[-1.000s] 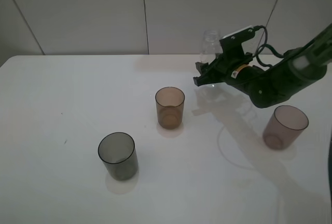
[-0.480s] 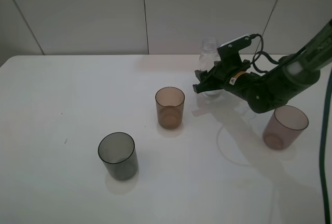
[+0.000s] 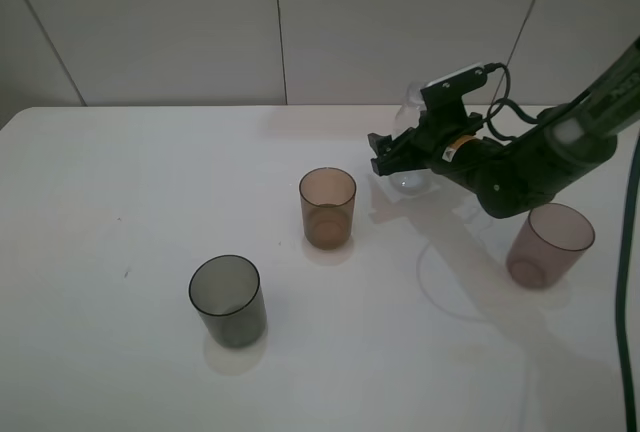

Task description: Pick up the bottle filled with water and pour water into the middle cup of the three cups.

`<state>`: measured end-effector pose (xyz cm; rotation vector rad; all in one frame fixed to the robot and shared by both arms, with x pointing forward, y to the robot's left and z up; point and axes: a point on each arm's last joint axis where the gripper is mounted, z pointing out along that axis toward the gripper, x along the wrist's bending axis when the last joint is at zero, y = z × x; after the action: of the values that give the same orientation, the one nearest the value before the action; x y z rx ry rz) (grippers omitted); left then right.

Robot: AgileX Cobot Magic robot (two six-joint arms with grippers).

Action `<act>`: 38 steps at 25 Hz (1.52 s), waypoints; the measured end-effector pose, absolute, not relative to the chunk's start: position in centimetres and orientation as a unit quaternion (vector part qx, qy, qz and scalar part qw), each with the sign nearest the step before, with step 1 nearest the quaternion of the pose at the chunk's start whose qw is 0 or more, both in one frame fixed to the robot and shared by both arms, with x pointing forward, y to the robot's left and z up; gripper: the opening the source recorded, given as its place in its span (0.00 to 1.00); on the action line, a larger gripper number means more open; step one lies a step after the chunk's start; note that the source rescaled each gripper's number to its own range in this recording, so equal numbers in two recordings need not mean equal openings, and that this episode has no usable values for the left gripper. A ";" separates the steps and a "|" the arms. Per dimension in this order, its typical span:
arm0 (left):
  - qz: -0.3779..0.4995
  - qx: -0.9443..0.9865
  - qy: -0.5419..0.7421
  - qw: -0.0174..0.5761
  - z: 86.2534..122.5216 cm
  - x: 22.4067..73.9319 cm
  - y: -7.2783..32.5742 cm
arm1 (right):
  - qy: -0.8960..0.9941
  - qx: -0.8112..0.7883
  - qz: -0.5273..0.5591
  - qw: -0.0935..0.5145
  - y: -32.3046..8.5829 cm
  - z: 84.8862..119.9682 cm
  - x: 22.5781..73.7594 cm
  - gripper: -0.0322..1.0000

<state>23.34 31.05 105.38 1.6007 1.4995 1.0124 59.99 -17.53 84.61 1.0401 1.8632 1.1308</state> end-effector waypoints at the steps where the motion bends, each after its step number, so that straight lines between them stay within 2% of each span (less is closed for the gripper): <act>1: 0.392 0.619 0.580 0.355 105.4 23.3 31.0 | 0.721 0.402 0.438 0.356 -17.5 84.6 60.0 0.96; 4: 0.392 0.619 0.580 0.355 105.4 23.3 31.0 | 0.718 0.400 0.442 0.359 -17.5 85.2 60.0 1.00; 12: 0.392 0.619 0.580 0.355 105.4 23.3 31.0 | 0.678 0.421 0.460 0.388 -18.4 89.0 59.2 1.00; 20: 0.392 0.619 0.580 0.355 105.4 23.3 31.0 | 0.635 0.424 0.492 0.418 -19.1 96.0 58.2 1.00; 23: 0.392 0.619 0.580 0.355 105.4 23.3 31.0 | 0.655 0.463 0.459 0.382 -19.6 97.9 57.0 1.00; 32: 0.392 0.619 0.580 0.355 105.4 23.3 31.0 | 0.664 0.642 0.328 0.198 -24.0 100.7 51.8 1.00; 35: 0.392 0.619 0.580 0.355 105.4 23.3 31.0 | 0.641 0.688 0.289 0.180 -26.5 102.1 49.9 1.00; 38: 0.392 0.619 0.580 0.355 105.4 23.3 31.0 | 0.623 0.709 0.267 0.197 -28.5 104.3 47.5 1.00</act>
<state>23.34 31.05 105.38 1.6007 1.4995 1.0124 47.53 -28.51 104.28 1.9839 1.7439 0.7469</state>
